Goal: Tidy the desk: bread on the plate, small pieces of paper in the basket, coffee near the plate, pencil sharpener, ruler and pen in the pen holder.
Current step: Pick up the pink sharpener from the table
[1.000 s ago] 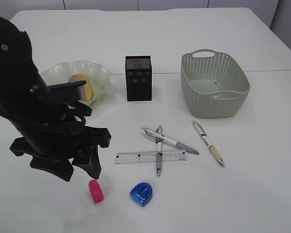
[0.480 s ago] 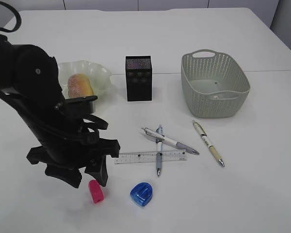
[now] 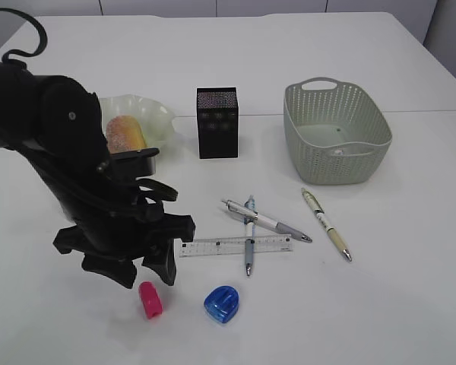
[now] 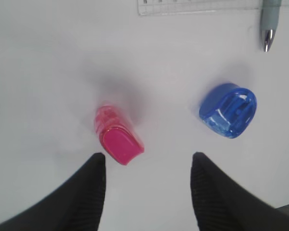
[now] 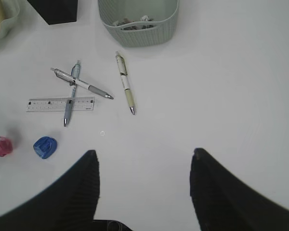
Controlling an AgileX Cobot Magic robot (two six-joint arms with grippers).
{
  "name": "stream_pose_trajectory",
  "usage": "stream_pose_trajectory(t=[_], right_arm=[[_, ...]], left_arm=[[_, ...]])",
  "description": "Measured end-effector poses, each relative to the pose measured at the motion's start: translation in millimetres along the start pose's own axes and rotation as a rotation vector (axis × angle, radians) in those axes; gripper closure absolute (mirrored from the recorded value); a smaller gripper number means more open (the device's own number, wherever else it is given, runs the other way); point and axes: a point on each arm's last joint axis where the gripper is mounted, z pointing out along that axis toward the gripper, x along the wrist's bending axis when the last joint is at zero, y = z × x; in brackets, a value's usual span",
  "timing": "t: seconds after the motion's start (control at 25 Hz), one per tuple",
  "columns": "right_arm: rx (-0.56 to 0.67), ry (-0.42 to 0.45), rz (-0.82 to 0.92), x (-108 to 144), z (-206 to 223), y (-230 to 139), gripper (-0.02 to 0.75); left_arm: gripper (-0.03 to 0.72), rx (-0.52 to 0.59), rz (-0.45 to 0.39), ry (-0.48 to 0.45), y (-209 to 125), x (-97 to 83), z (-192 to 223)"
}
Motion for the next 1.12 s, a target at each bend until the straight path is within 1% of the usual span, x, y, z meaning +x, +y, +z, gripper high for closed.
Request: stream_pose_trajectory(t=[0.24,0.6,1.12], right_arm=[[0.006,0.028,-0.032,5.5,-0.1,-1.4,0.27],[0.007,0.031,-0.033,6.0,-0.1,-1.5,0.27],[0.001,0.047,-0.029,6.9,-2.9,-3.1,0.27]], left_arm=[[0.281,0.028,-0.007,0.016,0.2,1.9,10.4],[0.281,0.063,-0.015,0.039,0.4,4.8,24.6],[0.281,0.043,-0.014,0.034,2.7,4.6,27.4]])
